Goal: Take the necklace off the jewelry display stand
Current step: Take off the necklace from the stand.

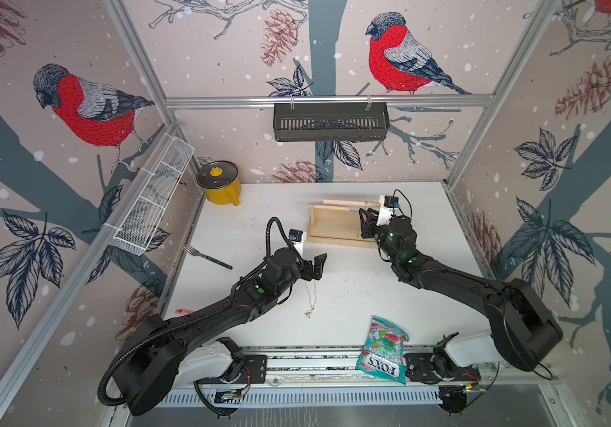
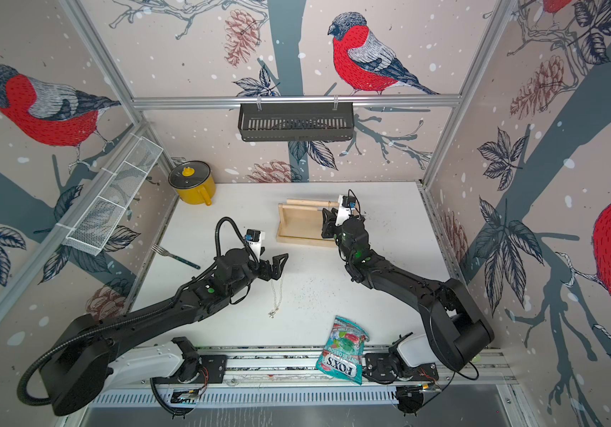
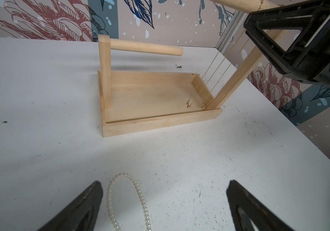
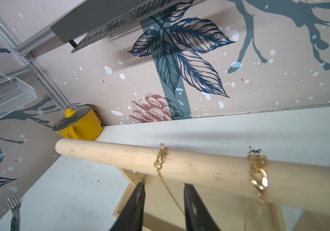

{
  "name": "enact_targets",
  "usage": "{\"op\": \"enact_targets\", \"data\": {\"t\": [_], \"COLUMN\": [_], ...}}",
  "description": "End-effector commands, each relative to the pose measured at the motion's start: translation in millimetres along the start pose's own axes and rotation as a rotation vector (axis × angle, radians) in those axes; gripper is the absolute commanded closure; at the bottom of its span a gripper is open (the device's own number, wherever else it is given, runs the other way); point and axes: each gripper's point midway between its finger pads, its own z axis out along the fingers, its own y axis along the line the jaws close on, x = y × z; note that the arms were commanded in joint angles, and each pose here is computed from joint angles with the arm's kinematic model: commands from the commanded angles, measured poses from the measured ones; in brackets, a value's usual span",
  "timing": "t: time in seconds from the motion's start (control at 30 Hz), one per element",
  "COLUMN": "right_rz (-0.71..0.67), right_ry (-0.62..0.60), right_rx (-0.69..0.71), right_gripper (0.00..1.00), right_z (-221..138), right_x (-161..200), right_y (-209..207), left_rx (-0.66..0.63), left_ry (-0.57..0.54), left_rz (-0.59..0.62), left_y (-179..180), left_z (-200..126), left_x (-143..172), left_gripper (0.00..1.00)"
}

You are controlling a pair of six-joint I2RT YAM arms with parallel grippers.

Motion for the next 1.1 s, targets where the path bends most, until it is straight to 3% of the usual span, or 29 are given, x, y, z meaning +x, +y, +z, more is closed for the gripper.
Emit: {"op": "enact_targets", "data": {"t": [0.0,0.6,1.07], "right_rz": [0.000,-0.002,0.003], "right_ry": [-0.048,-0.067,-0.070], "right_rx": [0.016,0.031,0.008], "right_gripper": [0.67,0.74,0.87], "right_z": [2.0,10.6,11.6], "right_x": [-11.4,-15.8,-17.7], "right_y": [-1.4,-4.5,0.7], "left_rx": [0.011,0.017,0.005], "left_ry": [-0.025,-0.005,-0.003], "left_rz": [-0.002,-0.010,-0.006], "left_y": [-2.2,-2.6,0.6], "left_z": [-0.4,2.7,0.3], "left_x": [-6.2,-0.3,2.4], "left_gripper": [0.03,0.03,0.03]}}
